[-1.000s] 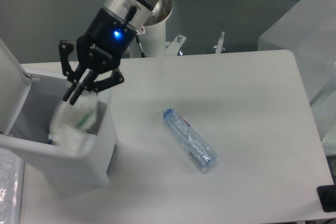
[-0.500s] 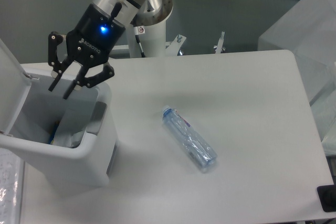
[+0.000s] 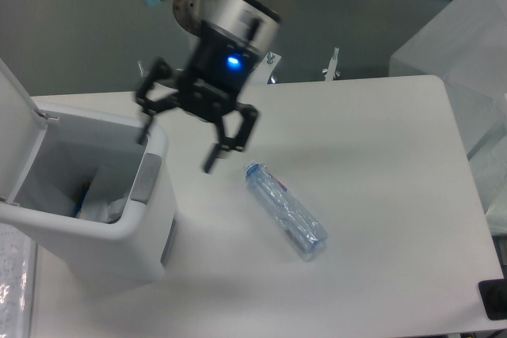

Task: Place the trash in the trash can
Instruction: 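Move the gripper over to the clear plastic water bottle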

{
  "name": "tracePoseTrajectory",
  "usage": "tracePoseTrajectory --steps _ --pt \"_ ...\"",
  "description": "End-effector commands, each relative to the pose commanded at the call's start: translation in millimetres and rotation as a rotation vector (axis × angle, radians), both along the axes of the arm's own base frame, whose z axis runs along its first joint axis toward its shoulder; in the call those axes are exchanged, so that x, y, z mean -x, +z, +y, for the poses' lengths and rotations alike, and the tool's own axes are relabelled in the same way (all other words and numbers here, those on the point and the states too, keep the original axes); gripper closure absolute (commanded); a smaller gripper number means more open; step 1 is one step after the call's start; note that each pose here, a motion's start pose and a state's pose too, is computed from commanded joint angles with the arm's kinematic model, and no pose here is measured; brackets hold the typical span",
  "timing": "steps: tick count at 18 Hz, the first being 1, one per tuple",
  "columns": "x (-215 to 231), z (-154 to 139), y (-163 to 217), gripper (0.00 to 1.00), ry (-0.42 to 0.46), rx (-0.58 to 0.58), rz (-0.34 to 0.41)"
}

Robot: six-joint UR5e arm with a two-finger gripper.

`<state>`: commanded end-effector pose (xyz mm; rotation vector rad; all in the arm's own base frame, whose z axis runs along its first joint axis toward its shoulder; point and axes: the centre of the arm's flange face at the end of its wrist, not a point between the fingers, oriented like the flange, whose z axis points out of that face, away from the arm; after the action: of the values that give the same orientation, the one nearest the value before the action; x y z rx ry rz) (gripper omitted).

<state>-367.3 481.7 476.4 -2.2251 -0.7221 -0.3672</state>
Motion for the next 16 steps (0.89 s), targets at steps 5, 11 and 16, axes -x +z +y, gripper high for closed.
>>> tracePoseTrajectory --steps 5,11,16 --pt "47.5 -25.4 -44.5 0.0 0.153 0.143 -0.027" --pt "83.8 -35.2 -103.6 0.0 0.302 0.348 -0.029" --pt "99.9 -24.7 -153.5 0.0 0.341 0.45 -0.063"
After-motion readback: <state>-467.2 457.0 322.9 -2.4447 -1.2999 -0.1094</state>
